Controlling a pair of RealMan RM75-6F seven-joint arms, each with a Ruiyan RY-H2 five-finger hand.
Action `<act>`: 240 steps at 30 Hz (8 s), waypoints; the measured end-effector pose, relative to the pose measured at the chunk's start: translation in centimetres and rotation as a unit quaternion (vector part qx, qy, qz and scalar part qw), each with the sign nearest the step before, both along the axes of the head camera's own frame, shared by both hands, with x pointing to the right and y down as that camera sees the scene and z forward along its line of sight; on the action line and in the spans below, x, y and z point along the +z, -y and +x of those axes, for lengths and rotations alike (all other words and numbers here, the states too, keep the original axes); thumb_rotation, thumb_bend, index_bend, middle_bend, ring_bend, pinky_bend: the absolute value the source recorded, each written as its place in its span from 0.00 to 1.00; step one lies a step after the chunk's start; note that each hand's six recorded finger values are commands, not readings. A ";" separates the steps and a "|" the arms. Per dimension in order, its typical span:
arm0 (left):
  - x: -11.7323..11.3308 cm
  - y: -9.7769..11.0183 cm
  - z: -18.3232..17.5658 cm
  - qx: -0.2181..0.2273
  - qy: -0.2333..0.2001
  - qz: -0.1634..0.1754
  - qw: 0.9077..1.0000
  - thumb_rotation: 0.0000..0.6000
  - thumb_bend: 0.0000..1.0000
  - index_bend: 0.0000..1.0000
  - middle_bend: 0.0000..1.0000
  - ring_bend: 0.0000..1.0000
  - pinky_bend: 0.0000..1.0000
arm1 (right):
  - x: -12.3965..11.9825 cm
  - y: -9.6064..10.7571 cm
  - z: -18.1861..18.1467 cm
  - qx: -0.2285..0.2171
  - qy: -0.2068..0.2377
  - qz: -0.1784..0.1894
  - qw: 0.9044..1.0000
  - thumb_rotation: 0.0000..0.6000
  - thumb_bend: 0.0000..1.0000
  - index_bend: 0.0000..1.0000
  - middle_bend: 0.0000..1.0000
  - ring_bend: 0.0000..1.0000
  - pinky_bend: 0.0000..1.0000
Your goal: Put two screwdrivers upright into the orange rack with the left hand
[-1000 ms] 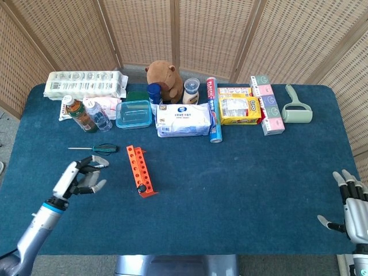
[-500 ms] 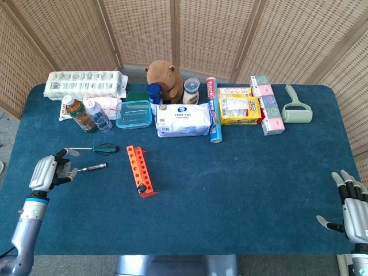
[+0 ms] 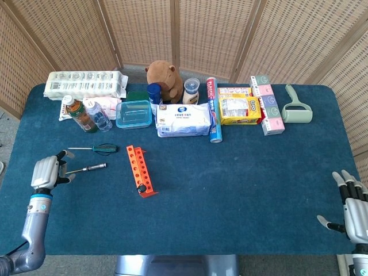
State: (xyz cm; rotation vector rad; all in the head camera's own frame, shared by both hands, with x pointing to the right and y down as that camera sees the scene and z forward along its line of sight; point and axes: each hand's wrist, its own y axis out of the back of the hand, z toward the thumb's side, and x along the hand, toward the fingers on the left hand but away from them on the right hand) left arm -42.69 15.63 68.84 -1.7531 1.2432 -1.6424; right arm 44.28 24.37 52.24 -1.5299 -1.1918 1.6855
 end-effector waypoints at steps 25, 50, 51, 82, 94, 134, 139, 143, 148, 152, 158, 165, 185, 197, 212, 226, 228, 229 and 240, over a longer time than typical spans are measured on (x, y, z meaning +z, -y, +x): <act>2.5 0.9 4.8 -0.006 -0.018 -0.060 0.998 1.00 0.29 0.38 0.84 0.87 0.95 | -0.1 0.0 0.1 0.001 0.002 0.001 1.000 1.00 0.00 0.02 0.00 0.00 0.03; 4.7 1.4 7.6 -0.015 0.010 -0.108 0.994 1.00 0.37 0.38 0.84 0.87 0.95 | -0.2 0.1 0.3 0.003 0.005 0.001 1.000 1.00 0.00 0.02 0.00 0.00 0.03; 4.7 1.3 7.6 -0.015 0.012 -0.109 0.994 1.00 0.37 0.38 0.84 0.87 0.95 | -0.2 0.1 0.2 0.003 0.005 0.001 1.000 1.00 0.00 0.02 0.00 0.00 0.03; 5.4 0.9 8.1 -0.019 0.027 -0.123 0.992 1.00 0.49 0.41 0.84 0.87 0.95 | -0.3 0.2 0.3 0.004 0.008 0.002 1.000 1.00 0.00 0.02 0.00 0.00 0.03; 4.9 1.0 8.4 -0.015 0.029 -0.116 0.993 1.00 0.55 0.44 0.84 0.87 0.95 | -0.3 0.2 0.3 0.004 0.008 0.002 1.000 1.00 0.00 0.02 0.00 0.00 0.03; 5.0 0.5 9.2 0.001 0.048 -0.123 0.991 1.00 0.55 0.45 0.84 0.87 0.95 | -0.5 0.2 0.3 0.005 0.012 0.005 1.000 1.00 0.00 0.02 0.00 0.00 0.04; 5.1 0.4 9.2 0.001 0.053 -0.123 0.991 1.00 0.55 0.50 0.84 0.87 0.95 | -0.4 0.2 0.3 0.005 0.012 0.004 1.000 1.00 0.00 0.02 0.00 0.00 0.05; 5.0 0.4 9.2 0.000 0.051 -0.123 0.991 1.00 0.56 0.50 0.84 0.87 0.95 | -0.5 0.2 0.3 0.005 0.011 0.005 1.000 1.00 0.00 0.02 0.00 0.00 0.05; 4.4 0.6 9.4 0.002 0.044 -0.116 0.992 1.00 0.56 0.50 0.84 0.87 0.95 | -0.4 0.2 0.3 0.005 0.011 0.005 1.000 1.00 0.00 0.02 0.00 0.00 0.05; 3.5 0.7 9.6 0.007 0.037 -0.108 0.993 1.00 0.56 0.50 0.84 0.87 0.95 | -0.4 0.2 0.2 0.004 0.011 0.004 1.000 1.00 0.00 0.02 0.00 0.00 0.05; 1.9 0.9 9.8 0.016 0.021 -0.093 0.995 1.00 0.56 0.50 0.84 0.87 0.95 | -0.4 0.2 0.2 0.004 0.011 0.004 1.000 1.00 0.00 0.02 0.00 0.00 0.05; -0.8 0.9 10.5 0.028 -0.014 -0.069 0.997 1.00 0.56 0.50 0.84 0.87 0.95 | -0.4 0.2 0.2 0.005 0.010 0.004 1.000 1.00 0.00 0.02 0.00 0.00 0.05; -8.8 0.9 10.3 0.039 -0.099 0.002 0.994 1.00 0.56 0.50 0.84 0.87 0.95 | -0.2 0.1 0.2 0.004 0.007 0.001 1.000 1.00 0.00 0.02 0.00 0.00 0.05; -11.3 0.5 10.8 0.036 -0.163 0.003 0.986 1.00 0.56 0.50 0.84 0.87 0.95 | 0.0 0.1 0.1 0.002 0.003 -0.002 1.000 1.00 0.00 0.02 0.00 0.00 0.05; -14.7 -0.7 12.1 0.066 -0.281 -0.034 0.957 1.00 0.56 0.50 0.84 0.87 0.95 | 0.3 0.0 0.0 0.002 -0.001 -0.006 1.000 1.00 0.00 0.02 0.00 0.00 0.05; -16.1 -1.2 14.4 0.085 -0.330 -0.022 0.940 1.00 0.56 0.50 0.84 0.87 0.95 | 0.3 0.0 -0.1 0.001 0.000 -0.006 1.000 1.00 0.00 0.02 0.00 0.00 0.05; -16.1 -1.0 14.8 0.087 -0.336 -0.018 0.938 1.00 0.56 0.50 0.84 0.87 0.95 | 0.3 0.0 0.0 0.001 -0.001 -0.006 1.000 1.00 0.00 0.02 0.00 0.00 0.05; -16.1 -0.9 14.9 0.087 -0.337 -0.017 0.937 1.00 0.56 0.50 0.84 0.87 0.95 | 0.3 0.0 0.0 0.001 -0.001 -0.006 1.000 1.00 0.00 0.02 0.00 0.00 0.05; -15.1 -1.1 16.5 0.087 -0.346 -0.010 0.934 1.00 0.56 0.50 0.84 0.87 0.95 | 0.2 0.1 0.1 0.003 0.001 -0.004 1.000 1.00 0.00 0.02 0.00 0.00 0.06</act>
